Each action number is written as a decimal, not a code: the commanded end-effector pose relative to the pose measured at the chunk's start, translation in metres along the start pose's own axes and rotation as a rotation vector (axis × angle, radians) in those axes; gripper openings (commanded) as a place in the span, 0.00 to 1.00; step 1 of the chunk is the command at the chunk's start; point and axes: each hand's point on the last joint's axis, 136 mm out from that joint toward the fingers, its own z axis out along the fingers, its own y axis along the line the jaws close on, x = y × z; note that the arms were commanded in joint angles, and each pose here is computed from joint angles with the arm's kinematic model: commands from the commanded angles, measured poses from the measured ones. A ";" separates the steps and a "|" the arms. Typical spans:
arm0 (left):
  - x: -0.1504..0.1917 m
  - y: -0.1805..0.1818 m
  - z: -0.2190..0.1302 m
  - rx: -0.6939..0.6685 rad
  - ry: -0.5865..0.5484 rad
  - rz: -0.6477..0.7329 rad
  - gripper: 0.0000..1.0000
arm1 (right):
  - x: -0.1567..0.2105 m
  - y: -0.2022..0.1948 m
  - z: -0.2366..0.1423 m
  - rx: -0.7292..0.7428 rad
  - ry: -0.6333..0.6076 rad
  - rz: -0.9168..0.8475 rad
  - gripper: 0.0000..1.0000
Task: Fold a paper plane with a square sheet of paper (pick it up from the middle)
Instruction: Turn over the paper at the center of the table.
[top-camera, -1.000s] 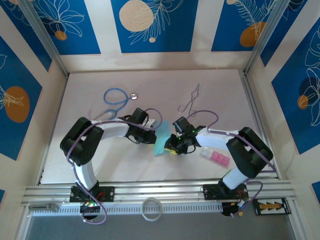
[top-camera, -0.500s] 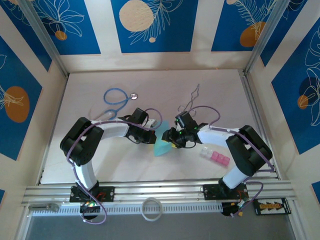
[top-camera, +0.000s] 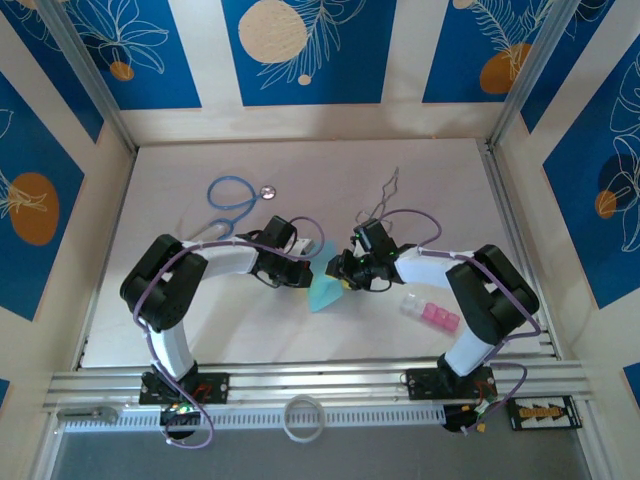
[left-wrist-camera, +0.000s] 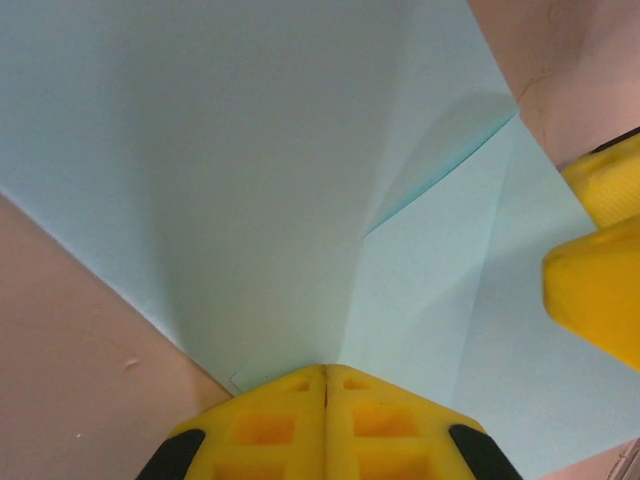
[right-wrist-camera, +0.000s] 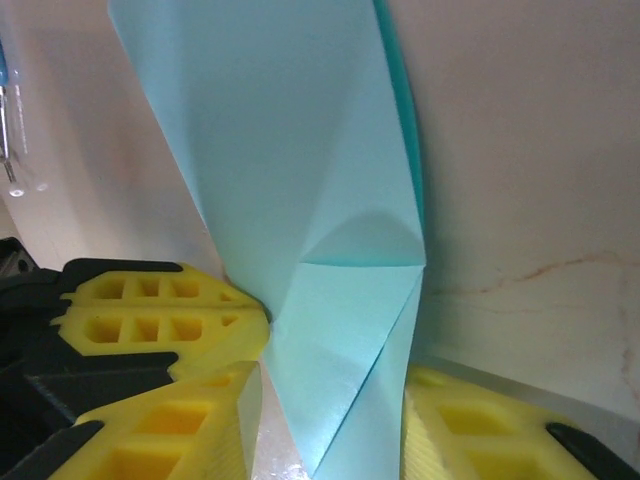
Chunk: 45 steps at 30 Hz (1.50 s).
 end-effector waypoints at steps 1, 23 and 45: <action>0.007 0.007 -0.003 -0.026 0.010 -0.008 0.02 | -0.001 -0.012 0.004 0.012 -0.009 0.013 0.37; 0.003 0.005 -0.007 -0.026 -0.019 0.000 0.01 | -0.010 -0.016 0.013 -0.060 -0.023 -0.020 0.20; -0.023 -0.014 -0.045 -0.019 -0.205 0.014 0.20 | -0.020 -0.006 -0.008 -0.085 -0.052 -0.103 0.04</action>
